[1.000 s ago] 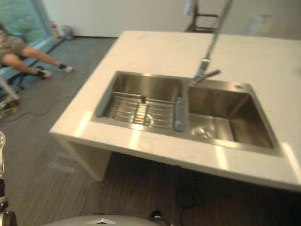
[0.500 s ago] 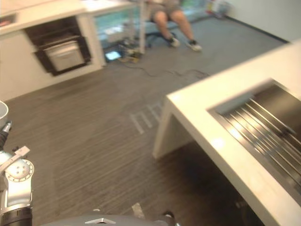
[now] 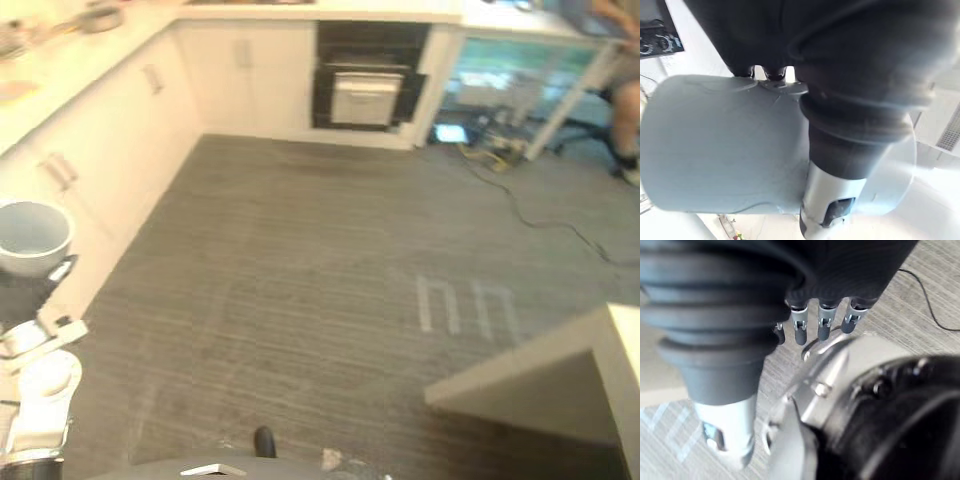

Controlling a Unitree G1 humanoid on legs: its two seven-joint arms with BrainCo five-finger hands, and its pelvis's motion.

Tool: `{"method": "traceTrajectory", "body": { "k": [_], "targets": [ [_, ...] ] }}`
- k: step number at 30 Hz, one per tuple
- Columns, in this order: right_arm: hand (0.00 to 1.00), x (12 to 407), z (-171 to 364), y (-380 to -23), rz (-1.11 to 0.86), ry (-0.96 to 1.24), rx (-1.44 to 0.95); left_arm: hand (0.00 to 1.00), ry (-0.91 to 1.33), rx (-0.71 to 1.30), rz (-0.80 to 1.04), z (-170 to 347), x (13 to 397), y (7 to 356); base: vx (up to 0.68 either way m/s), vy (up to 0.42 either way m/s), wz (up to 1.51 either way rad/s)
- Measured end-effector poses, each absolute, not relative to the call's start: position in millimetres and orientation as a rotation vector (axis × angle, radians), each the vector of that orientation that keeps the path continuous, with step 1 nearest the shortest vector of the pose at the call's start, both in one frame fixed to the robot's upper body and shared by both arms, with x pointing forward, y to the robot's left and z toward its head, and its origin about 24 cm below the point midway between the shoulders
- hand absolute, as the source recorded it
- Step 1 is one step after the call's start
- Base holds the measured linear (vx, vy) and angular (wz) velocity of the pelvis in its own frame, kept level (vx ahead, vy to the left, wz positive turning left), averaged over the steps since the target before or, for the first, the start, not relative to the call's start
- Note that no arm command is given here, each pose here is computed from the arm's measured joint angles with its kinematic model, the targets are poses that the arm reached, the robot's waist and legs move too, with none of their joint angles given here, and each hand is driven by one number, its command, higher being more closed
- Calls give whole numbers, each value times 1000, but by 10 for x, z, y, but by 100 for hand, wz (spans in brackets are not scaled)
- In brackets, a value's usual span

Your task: Walk over to the sink, pick up the cup, carry it to the dishwasher, place the cup inside the dishwasher, then close the dishwasher door

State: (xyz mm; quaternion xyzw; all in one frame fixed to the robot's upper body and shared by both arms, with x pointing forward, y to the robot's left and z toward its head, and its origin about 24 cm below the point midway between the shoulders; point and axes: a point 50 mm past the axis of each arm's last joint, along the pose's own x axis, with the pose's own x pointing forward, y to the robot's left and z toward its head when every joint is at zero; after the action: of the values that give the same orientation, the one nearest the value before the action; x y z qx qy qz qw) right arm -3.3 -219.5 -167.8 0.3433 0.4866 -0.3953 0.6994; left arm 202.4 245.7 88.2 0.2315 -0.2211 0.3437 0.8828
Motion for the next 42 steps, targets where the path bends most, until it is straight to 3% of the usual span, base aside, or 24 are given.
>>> {"method": "traceTrajectory", "body": {
  "k": [7,13,21,32,42],
  "targets": [
    [0,280,-1683,-2093,-618,1095,683,100,-393,184,524,814,2106,2266,-14,-144,38],
    [0,642,-1635,-2129,-415,1105,552,100,-350,-37,355,737,2197,1906,49,-121,6],
    [0,726,-1650,-2055,-371,1154,546,100,-314,-240,130,664,2362,1696,41,-50,-5],
    [0,523,-1677,-2055,-408,1153,684,100,-287,-297,118,584,2382,1711,-18,-16,-17],
    [0,523,-1665,-2106,-374,1173,657,100,-256,-183,135,507,2376,1714,-1,1,-1]
  ]
}}
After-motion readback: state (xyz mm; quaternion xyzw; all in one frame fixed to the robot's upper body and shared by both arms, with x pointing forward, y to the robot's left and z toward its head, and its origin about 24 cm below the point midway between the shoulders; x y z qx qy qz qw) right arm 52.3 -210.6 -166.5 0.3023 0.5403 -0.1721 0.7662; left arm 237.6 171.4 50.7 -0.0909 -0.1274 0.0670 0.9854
